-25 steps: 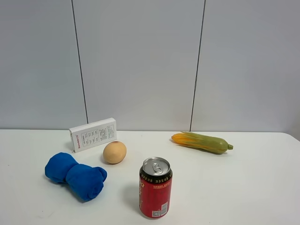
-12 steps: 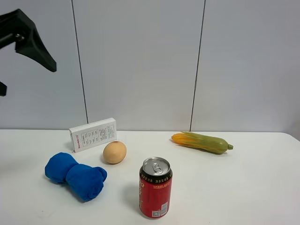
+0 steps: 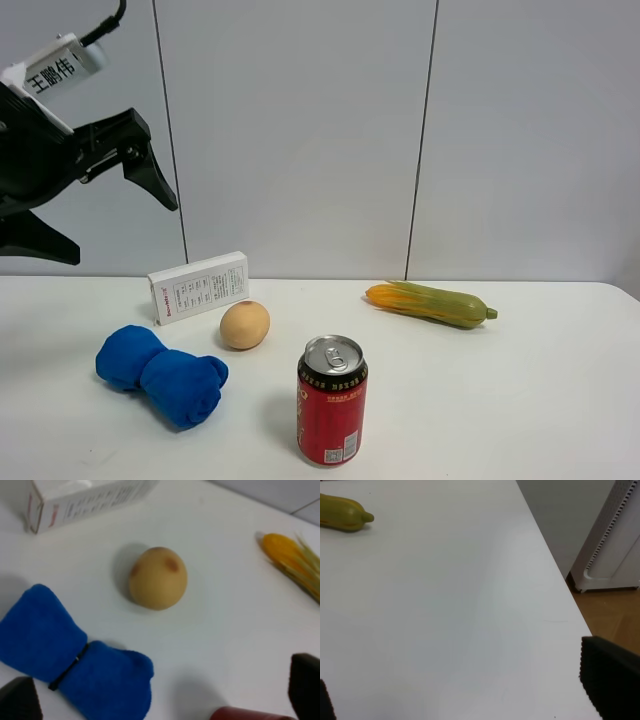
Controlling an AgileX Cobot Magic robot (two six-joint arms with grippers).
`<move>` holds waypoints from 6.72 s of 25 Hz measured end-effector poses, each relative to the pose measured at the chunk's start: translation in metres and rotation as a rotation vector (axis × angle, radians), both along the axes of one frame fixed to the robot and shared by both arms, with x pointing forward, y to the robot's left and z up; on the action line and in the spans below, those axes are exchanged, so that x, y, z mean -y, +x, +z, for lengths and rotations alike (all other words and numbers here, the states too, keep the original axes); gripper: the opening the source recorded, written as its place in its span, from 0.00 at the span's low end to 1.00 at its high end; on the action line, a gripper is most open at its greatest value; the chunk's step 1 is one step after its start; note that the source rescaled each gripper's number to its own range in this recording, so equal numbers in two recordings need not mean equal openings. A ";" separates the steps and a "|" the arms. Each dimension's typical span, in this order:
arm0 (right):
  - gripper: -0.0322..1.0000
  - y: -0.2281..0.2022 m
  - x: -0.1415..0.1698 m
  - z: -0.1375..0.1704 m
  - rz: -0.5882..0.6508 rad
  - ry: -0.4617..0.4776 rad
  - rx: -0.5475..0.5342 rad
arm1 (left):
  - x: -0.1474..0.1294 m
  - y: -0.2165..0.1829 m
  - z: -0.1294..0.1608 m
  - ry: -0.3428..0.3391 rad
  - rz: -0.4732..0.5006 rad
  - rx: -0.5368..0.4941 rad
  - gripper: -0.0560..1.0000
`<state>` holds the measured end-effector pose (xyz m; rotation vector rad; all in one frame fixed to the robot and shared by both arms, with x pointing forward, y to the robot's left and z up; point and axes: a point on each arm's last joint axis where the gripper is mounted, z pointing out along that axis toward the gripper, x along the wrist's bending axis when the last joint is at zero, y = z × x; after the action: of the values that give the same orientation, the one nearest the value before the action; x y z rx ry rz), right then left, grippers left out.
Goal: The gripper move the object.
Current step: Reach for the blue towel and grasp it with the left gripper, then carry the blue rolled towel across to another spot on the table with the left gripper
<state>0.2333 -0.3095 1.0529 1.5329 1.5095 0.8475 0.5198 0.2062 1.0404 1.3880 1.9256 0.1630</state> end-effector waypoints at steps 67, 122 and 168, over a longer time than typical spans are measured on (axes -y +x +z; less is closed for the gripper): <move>1.00 0.000 0.000 0.000 0.000 0.000 0.000 | 0.050 0.076 -0.135 -0.025 0.280 -0.455 1.00; 1.00 0.000 0.000 0.000 0.000 0.000 0.000 | 0.132 0.016 0.067 -0.022 -0.524 0.143 0.06; 1.00 0.000 0.000 0.000 0.000 0.000 0.000 | 0.210 0.112 -0.122 -0.238 -0.029 -0.299 0.06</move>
<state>0.2333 -0.3095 1.0529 1.5329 1.5095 0.8475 0.6317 -0.0041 0.9181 1.3364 2.0844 -0.2952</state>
